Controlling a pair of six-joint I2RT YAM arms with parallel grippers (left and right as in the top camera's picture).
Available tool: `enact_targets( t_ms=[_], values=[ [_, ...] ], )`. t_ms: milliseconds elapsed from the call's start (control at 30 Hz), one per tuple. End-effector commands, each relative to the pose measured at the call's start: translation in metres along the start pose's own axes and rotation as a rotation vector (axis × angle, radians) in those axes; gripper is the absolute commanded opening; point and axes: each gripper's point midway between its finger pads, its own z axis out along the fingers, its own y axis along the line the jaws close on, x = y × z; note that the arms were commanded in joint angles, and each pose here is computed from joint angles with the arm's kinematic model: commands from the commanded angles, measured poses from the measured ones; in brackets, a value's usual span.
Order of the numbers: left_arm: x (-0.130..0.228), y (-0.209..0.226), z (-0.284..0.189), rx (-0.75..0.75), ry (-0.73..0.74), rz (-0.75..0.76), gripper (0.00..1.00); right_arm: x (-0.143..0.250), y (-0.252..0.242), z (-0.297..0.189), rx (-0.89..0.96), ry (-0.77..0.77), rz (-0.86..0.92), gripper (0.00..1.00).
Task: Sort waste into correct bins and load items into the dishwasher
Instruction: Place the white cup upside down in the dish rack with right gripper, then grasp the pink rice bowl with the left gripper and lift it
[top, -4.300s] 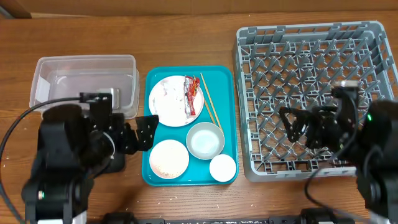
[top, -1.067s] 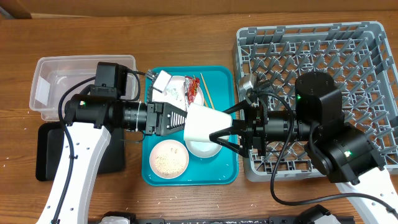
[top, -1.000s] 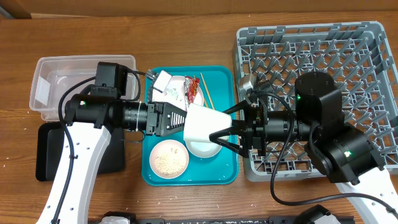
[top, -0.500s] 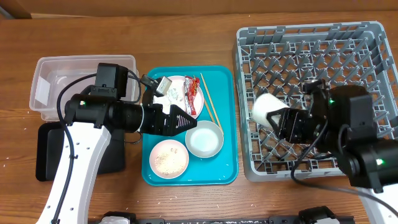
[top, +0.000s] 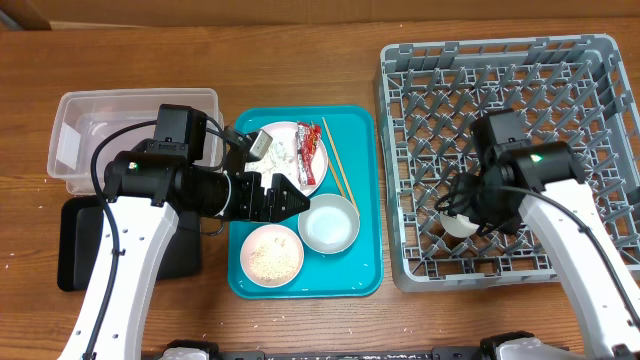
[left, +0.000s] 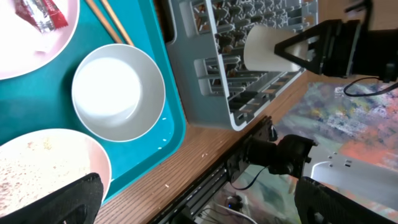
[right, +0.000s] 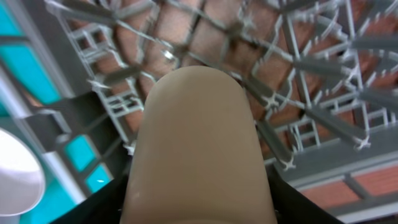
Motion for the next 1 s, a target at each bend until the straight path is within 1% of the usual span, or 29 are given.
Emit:
enact_targets(
  t_ms=[0,33,100,167,200,233,267,300,333,367,400,467,500,533,567,600,700,800,833,867,933,967],
  values=[
    [-0.002,0.001,-0.001,-0.016,-0.007,0.000,1.00,-0.007,-0.001,0.007,0.025,0.007,0.013,0.90],
    [-0.002,0.001,-0.001,-0.016,-0.007,0.000,1.00,-0.011,0.001,0.007,0.016,-0.009,0.014,0.99],
    [-0.002,0.001,-0.001,-0.016,-0.006,-0.001,1.00,-0.019,0.006,0.003,-0.007,-0.042,0.015,1.00],
    [-0.002,0.001,-0.001,-0.016,-0.006,-0.001,1.00,-0.025,0.015,-0.011,-0.064,-0.082,0.014,1.00],
    [-0.002,0.002,-0.001,-0.021,-0.006,-0.001,0.95,-0.027,0.020,-0.019,-0.095,-0.103,0.011,1.00],
    [-0.002,0.004,-0.001,-0.037,-0.006,-0.003,0.86,-0.031,0.032,-0.038,-0.174,-0.151,-0.015,1.00],
    [-0.001,0.013,-0.002,-0.089,-0.004,-0.012,0.79,-0.033,0.048,-0.064,-0.286,-0.218,-0.062,1.00],
    [0.001,0.026,-0.003,-0.168,-0.003,-0.045,0.77,-0.032,0.060,-0.080,-0.365,-0.256,-0.100,1.00],
    [0.002,0.036,-0.004,-0.232,-0.003,-0.079,0.77,-0.030,0.071,-0.097,-0.451,-0.298,-0.132,1.00],
    [0.005,0.052,-0.007,-0.347,-0.004,-0.133,0.77,-0.027,0.083,-0.116,-0.542,-0.341,-0.170,1.00],
    [0.007,0.059,-0.008,-0.402,-0.005,-0.146,0.77,-0.024,0.091,-0.133,-0.612,-0.377,-0.196,1.00],
    [0.014,0.079,-0.010,-0.613,-0.012,-0.190,0.77,-0.018,0.098,-0.156,-0.695,-0.431,-0.232,1.00],
    [0.018,0.084,-0.008,-0.686,-0.015,-0.195,0.77,-0.016,0.099,-0.159,-0.708,-0.436,-0.238,1.00],
    [0.021,0.087,-0.003,-0.725,-0.012,-0.187,0.76,-0.014,0.099,-0.160,-0.714,-0.435,-0.241,1.00],
    [0.025,0.086,0.004,-0.736,0.000,-0.170,0.73,-0.013,0.099,-0.159,-0.713,-0.428,-0.241,1.00],
    [0.034,0.081,0.022,-0.725,0.037,-0.117,0.72,-0.012,0.098,-0.157,-0.707,-0.416,-0.238,1.00],
    [0.061,0.077,0.064,-0.713,0.116,0.012,0.72,-0.008,0.096,-0.150,-0.691,-0.382,-0.232,1.00],
    [0.080,0.085,0.091,-0.730,0.138,0.057,0.68,-0.008,0.096,-0.149,-0.689,-0.377,-0.231,1.00],
    [0.085,0.090,0.101,-0.730,0.140,0.064,0.65,-0.008,0.096,-0.149,-0.689,-0.377,-0.231,1.00],
    [0.088,0.094,0.110,-0.724,0.141,0.076,0.60,-0.008,0.096,-0.149,-0.689,-0.377,-0.231,1.00],
    [0.094,0.102,0.123,-0.724,0.153,0.096,0.58,-0.008,0.096,-0.149,-0.689,-0.377,-0.231,1.00],
    [0.097,0.107,0.128,-0.733,0.166,0.099,0.53,-0.008,0.096,-0.149,-0.689,-0.377,-0.231,1.00]
  ],
)
